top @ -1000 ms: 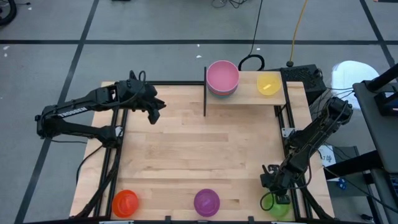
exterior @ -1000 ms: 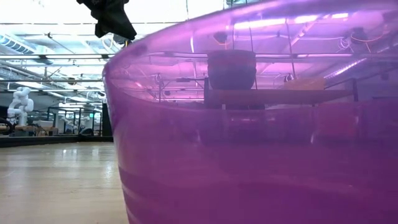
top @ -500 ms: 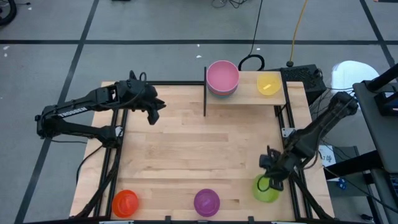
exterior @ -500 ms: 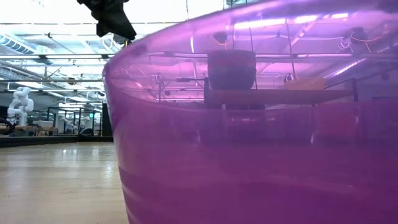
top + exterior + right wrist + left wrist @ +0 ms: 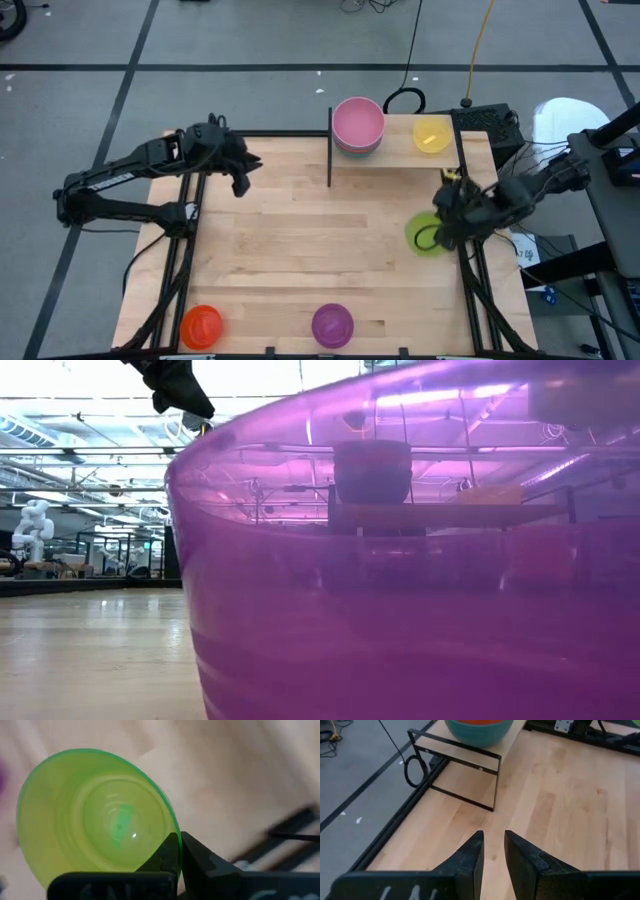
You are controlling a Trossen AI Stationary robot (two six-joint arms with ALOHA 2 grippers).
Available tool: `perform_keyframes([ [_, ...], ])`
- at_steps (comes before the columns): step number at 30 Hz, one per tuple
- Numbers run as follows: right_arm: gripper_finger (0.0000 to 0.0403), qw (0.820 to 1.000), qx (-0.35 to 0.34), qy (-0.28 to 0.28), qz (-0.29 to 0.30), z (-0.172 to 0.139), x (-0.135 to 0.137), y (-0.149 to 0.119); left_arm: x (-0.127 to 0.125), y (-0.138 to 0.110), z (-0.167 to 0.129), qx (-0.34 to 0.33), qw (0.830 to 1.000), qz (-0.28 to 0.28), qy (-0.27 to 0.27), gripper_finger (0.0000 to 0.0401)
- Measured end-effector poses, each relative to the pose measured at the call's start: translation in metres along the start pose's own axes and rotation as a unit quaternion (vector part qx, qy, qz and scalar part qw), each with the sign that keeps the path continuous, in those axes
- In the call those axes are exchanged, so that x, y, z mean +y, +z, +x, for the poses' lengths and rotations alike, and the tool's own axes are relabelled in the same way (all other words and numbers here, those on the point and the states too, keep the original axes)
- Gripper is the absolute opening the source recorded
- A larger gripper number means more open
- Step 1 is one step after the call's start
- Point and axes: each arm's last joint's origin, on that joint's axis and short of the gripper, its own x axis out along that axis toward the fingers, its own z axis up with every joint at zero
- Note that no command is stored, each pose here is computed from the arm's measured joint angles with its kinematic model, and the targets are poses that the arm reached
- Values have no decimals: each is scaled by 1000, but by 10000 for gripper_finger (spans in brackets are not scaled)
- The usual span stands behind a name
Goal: Place and stack bowls onto a shelf
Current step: Stack the green bowl on top of the yellow bowl on the shelf
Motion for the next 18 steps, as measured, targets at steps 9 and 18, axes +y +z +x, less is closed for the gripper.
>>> perform_keyframes([
  [9, 0, 988, -112, -106, 3, -17, -36, 26, 2, 0, -4, -8, 999, -43, 4, 81],
  [18, 0, 959, -120, -256, 28, -23, -76, 44, 3, 0, -4, -9, 996, -88, 7, 81],
])
